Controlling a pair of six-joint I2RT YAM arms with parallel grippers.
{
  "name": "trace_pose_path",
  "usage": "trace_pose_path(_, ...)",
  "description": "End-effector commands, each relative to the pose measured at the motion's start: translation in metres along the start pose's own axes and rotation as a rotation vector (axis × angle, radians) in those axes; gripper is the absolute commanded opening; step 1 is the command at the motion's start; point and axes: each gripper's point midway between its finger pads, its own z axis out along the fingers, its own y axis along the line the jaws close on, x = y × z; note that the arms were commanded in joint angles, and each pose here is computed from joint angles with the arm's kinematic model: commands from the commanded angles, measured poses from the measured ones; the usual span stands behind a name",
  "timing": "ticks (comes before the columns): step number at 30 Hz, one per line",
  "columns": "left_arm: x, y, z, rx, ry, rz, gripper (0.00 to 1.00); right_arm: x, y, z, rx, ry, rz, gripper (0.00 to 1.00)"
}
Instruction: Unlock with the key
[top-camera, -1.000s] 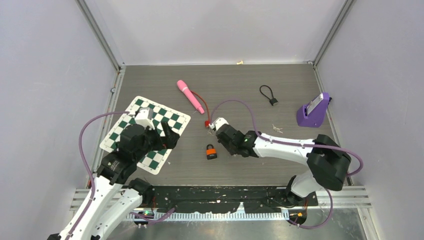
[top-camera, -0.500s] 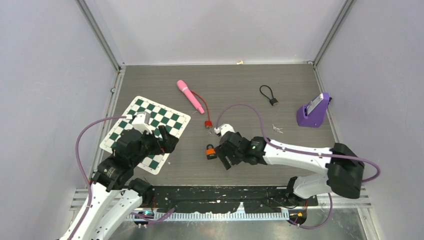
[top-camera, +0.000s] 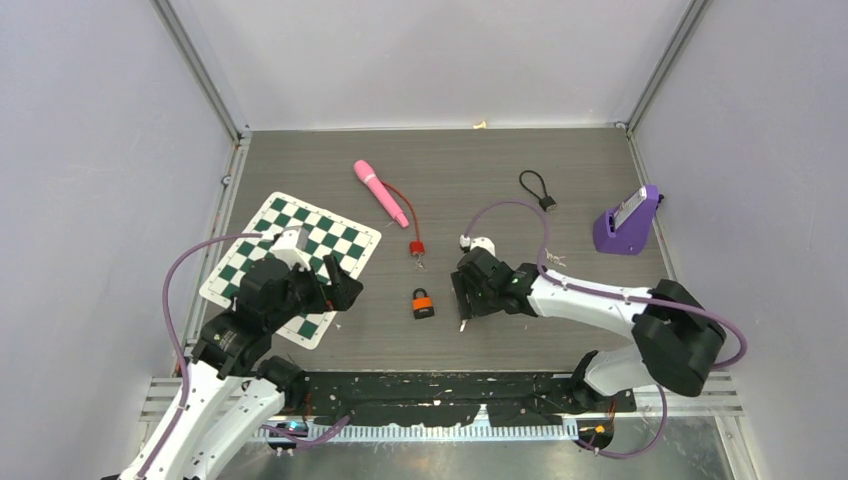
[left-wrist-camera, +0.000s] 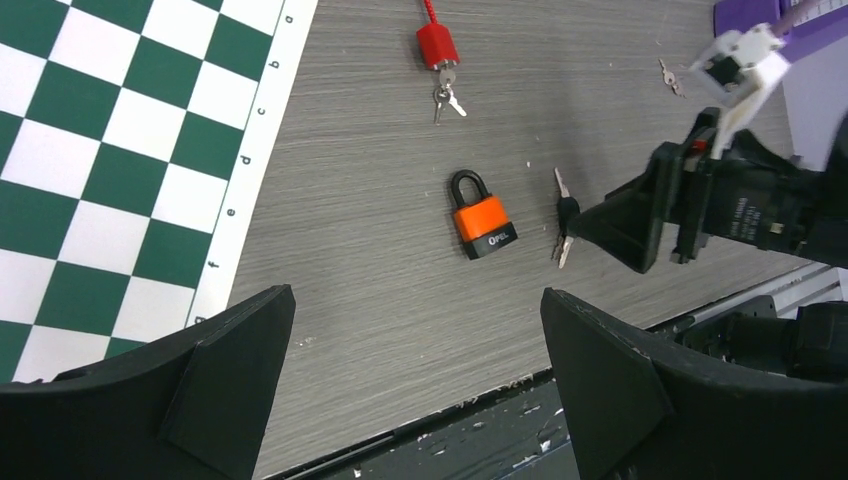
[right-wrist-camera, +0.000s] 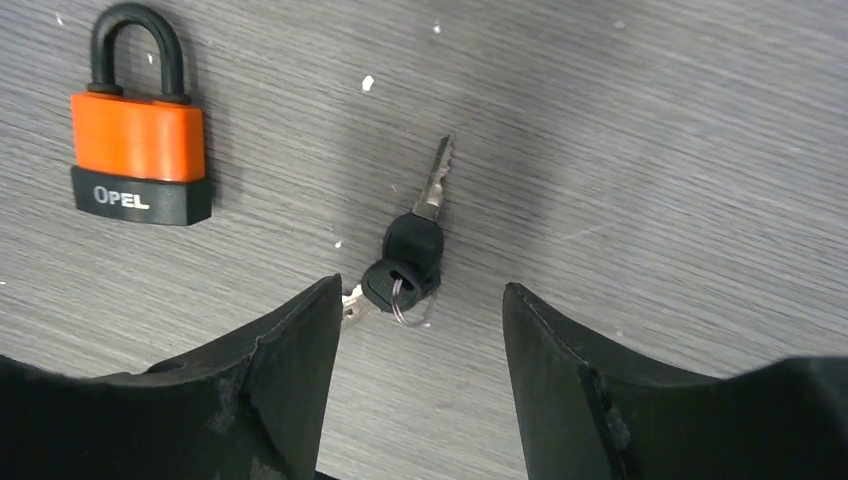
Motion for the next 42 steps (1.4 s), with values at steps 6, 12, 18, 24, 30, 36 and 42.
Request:
trace_pose_path(6, 0.005, -0.011, 0.003, 0.061, 0.025, -0.028, 0.98, 0.022, 0.007, 0.037, 0.013, 0.125, -0.005, 0.6)
trace_pose_path(12, 0.007, -0.022, 0.004, 0.116, 0.045, -0.045, 0.97, 0.022, 0.015, 0.039, 0.036, 0.142, -0.119, 0.21)
trace_pose_path(18, 0.009, -0.037, 0.006, 0.193, 0.065, -0.089, 0.96, -0.001, 0.03, 0.02, -0.019, 0.018, -0.221, 0.05)
trace_pose_path(24, 0.005, -0.057, 0.011, 0.277, 0.076, -0.139, 0.95, -0.038, 0.047, -0.017, -0.142, -0.205, -0.268, 0.05)
trace_pose_path(30, 0.003, -0.065, 0.021, 0.294, 0.094, -0.194, 0.94, -0.051, 0.053, -0.039, -0.207, -0.303, -0.305, 0.05)
trace_pose_path(36, -0.003, -0.084, 0.031, 0.319, 0.127, -0.262, 0.92, -0.063, 0.067, -0.065, -0.259, -0.463, -0.378, 0.05)
trace_pose_path(42, -0.005, -0.103, 0.05, 0.295, 0.198, -0.329, 0.86, -0.075, 0.079, -0.083, -0.227, -0.568, -0.451, 0.05)
